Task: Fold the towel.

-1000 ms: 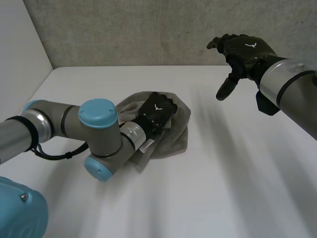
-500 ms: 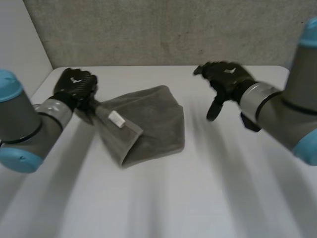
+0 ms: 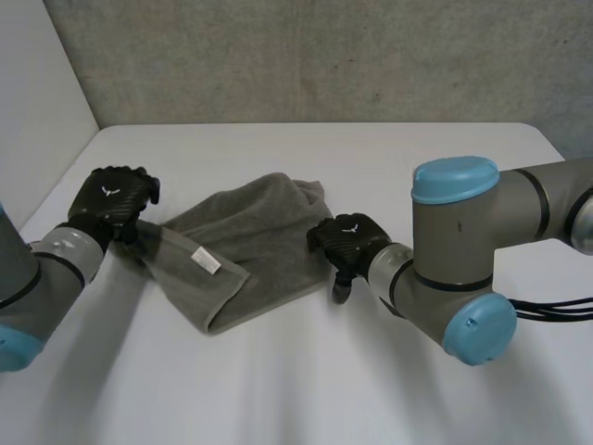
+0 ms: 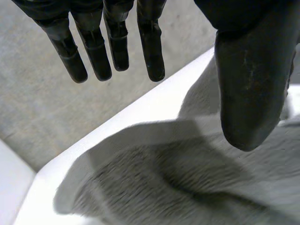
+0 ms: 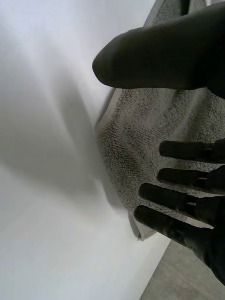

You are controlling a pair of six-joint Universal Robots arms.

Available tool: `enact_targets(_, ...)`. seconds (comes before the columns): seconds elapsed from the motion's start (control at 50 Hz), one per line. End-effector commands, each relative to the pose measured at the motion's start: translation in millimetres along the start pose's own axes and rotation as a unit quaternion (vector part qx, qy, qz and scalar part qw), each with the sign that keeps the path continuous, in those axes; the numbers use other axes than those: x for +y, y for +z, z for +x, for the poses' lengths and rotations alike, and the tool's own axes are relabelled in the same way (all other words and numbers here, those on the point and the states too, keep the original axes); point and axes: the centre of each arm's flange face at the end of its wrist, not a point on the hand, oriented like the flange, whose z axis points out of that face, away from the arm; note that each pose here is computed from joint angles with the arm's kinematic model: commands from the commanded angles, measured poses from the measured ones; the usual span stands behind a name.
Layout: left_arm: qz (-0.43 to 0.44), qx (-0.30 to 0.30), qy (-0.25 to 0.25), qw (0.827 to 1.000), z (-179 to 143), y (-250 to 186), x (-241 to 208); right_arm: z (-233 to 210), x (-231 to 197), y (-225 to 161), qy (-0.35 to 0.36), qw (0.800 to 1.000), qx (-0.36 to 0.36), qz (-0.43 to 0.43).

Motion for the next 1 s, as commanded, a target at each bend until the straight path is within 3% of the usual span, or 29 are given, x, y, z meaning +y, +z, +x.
enact_targets(0.02, 0.021, 0.07, -0.044, 0.996, 21, -29, -11, -4, 7, 13, -0.005, 1.0, -0.005, 0.006)
enact_targets(0.48, -0.028, 0.167, -0.051, 0.984, 81, -66, 15, -15, 23, 51, -0.012, 1.0, -0.014, 0.014)
enact_targets(0.7, -0.033, 0.184, -0.01, 0.982, 92, -66, 23, -13, 13, 53, -0.014, 0.999, -0.012, 0.032)
enact_targets(1.0, -0.04, 0.19, -0.01, 0.981, 98, -59, 30, -12, 14, 61, -0.015, 0.999, -0.008, 0.035)
